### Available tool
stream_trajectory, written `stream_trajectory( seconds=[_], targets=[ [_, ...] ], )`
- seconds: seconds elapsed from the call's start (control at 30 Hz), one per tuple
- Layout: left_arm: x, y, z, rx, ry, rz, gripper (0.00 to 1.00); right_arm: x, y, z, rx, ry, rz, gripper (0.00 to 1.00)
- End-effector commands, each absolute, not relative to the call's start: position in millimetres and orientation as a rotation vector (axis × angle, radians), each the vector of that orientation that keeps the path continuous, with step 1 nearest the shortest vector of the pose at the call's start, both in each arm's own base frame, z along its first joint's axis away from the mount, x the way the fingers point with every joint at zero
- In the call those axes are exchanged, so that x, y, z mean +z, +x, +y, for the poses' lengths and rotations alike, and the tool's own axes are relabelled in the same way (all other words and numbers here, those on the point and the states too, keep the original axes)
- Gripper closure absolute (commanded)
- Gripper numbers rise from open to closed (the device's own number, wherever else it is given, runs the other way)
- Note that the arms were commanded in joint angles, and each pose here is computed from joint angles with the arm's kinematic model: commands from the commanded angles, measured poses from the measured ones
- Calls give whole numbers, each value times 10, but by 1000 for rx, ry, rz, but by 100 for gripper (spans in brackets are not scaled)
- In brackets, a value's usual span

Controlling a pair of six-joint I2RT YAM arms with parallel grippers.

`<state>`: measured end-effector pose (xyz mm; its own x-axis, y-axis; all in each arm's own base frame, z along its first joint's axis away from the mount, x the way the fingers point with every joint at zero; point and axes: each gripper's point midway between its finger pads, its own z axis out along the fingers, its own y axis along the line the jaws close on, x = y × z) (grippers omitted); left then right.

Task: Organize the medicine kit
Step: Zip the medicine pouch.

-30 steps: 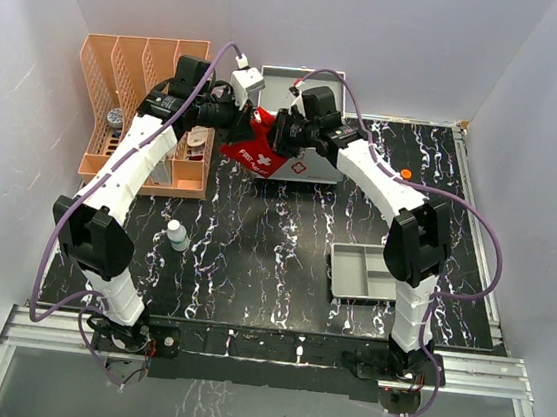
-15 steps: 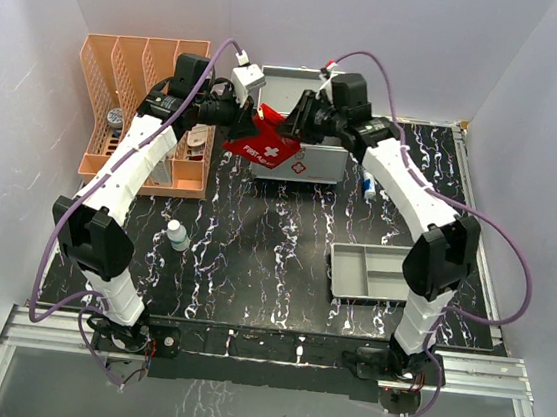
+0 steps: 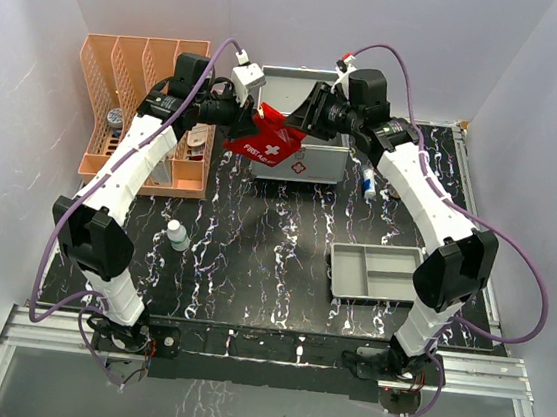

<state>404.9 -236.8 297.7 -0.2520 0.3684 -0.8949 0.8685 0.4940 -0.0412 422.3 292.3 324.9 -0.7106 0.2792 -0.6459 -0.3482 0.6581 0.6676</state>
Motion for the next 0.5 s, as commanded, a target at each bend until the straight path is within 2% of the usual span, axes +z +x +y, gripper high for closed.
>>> stream_trajectory(
  seconds=[0.0, 0.47],
  targets=[
    [3212, 4003, -2391, -690, 1032, 1761, 100, 3648, 4202, 2984, 1128, -73, 1990, 63],
    [3132, 4035, -2343, -651, 1033, 1780, 100, 3873, 4188, 3399, 1266, -126, 1925, 71]
  ],
)
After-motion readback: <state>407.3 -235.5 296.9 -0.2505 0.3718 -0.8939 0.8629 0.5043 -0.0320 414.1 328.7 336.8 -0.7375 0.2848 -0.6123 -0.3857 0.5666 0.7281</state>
